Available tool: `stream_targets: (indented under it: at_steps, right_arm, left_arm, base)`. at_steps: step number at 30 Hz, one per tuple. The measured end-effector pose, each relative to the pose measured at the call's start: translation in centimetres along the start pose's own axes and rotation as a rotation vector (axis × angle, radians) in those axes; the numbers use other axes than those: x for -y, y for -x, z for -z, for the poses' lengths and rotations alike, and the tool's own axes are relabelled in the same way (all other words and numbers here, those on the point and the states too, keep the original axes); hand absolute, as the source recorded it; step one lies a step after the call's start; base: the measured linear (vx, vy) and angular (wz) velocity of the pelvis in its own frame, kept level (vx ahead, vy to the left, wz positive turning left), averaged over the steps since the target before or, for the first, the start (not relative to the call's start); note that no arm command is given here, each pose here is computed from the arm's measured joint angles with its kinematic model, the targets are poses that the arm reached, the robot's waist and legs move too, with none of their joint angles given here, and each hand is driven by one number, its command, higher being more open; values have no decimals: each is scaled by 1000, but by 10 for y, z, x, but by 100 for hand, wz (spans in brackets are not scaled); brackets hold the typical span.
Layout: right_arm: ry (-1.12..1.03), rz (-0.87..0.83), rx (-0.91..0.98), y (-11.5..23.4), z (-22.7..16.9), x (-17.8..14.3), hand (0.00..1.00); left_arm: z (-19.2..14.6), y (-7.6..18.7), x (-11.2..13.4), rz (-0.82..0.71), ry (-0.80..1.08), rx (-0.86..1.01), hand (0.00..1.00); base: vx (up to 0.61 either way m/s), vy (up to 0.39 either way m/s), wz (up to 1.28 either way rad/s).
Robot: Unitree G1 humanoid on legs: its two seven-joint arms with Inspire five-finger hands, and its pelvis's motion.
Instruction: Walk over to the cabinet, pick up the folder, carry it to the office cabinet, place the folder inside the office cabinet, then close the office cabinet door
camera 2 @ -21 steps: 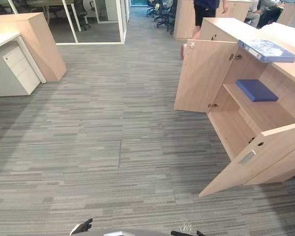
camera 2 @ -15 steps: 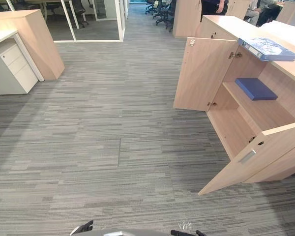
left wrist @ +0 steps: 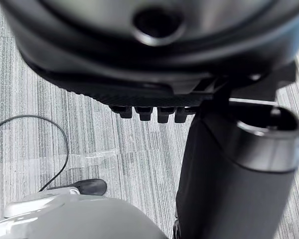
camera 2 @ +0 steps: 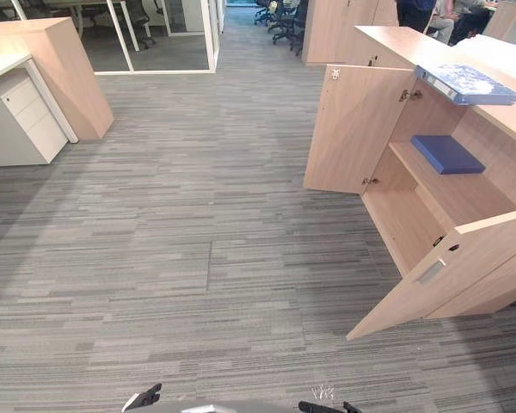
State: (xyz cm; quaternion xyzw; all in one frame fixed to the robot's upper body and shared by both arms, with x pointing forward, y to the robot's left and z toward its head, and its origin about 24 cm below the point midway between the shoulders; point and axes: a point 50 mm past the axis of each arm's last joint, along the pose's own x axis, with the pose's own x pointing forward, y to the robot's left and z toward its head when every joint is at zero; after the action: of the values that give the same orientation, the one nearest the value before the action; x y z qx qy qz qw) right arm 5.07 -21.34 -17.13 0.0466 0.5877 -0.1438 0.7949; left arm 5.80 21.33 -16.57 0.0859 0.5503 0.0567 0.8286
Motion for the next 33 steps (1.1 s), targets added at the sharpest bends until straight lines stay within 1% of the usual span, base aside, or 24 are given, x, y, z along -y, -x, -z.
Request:
stream_targets:
  at_steps: [7, 17, 22, 25, 29, 33]
  right_arm:
    - [-1, 14, 4, 0, -1, -2, 100]
    - [-2, -1, 3, 0, -1, -3, 100]
    - [-1, -17, 13, -1, -6, -6, 100]
    - [-7, -20, 24, -2, -10, -5, 100]
    - [-29, -2, 39, -2, -16, 3, 100]
    - [-41, 0, 32, -3, -18, 3, 100]
  left_arm:
    - [-1, 0, -2, -23, -3, 6, 100]
    - [-2, 0, -2, -12, 0, 6, 100]
    - [-9, -2, -6, -17, 18, 25, 100]
    - [-20, -3, -6, -21, 82, 70, 100]
    - [-34, 0, -5, -40, 263, 156, 100]
    - [-37, 2, -6, -50, 329, 196, 100]
  base:
    - [0, 0, 0]
    - [-3, 0, 0]
    - [0, 0, 0]
    - [-37, 9, -7]
    - [45, 40, -24]
    - [162, 122, -29]
